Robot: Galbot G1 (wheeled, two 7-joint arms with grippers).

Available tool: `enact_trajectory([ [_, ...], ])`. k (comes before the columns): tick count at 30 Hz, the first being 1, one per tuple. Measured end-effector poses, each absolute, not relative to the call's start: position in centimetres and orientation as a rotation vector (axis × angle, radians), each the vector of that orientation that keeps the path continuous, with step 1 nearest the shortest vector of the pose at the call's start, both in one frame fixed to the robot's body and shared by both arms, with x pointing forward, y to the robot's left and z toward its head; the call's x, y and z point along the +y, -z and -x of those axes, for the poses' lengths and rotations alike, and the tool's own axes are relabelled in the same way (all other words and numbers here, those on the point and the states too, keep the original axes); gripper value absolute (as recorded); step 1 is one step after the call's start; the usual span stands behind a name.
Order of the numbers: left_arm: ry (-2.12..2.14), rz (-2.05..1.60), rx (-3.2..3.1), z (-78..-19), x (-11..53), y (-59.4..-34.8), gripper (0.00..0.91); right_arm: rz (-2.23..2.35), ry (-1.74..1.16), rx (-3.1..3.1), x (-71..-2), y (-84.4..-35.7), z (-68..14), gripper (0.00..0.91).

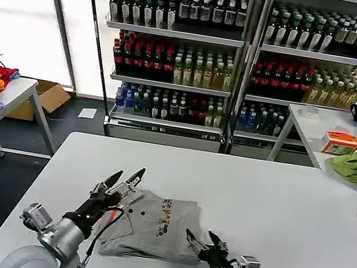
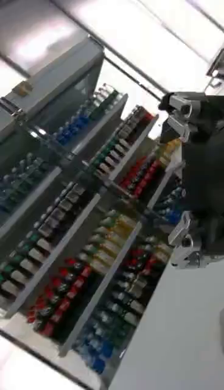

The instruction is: Fold and organize the clothes.

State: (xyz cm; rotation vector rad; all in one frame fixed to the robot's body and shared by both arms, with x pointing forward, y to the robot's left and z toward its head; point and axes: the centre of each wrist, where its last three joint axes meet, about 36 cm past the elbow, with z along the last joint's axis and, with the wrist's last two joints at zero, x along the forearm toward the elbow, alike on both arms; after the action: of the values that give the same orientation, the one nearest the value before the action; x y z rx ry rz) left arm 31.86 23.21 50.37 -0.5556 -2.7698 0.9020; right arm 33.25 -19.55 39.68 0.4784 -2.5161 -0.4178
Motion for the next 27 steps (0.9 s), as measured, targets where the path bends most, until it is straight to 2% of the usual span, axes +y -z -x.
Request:
enact_trajectory([
  [14, -0.840, 0.408, -2.871, -31.1, 26.2, -51.0, 0.907, -0.528, 0.443, -2.445, -19.0, -38.7, -34.0, 0.000],
  [27, -0.853, 0.392, -2.874, -30.7, 26.9, -50.9, 0.907, -0.418, 0.271, -2.501, -27.0, -39.9, -35.1, 0.000],
])
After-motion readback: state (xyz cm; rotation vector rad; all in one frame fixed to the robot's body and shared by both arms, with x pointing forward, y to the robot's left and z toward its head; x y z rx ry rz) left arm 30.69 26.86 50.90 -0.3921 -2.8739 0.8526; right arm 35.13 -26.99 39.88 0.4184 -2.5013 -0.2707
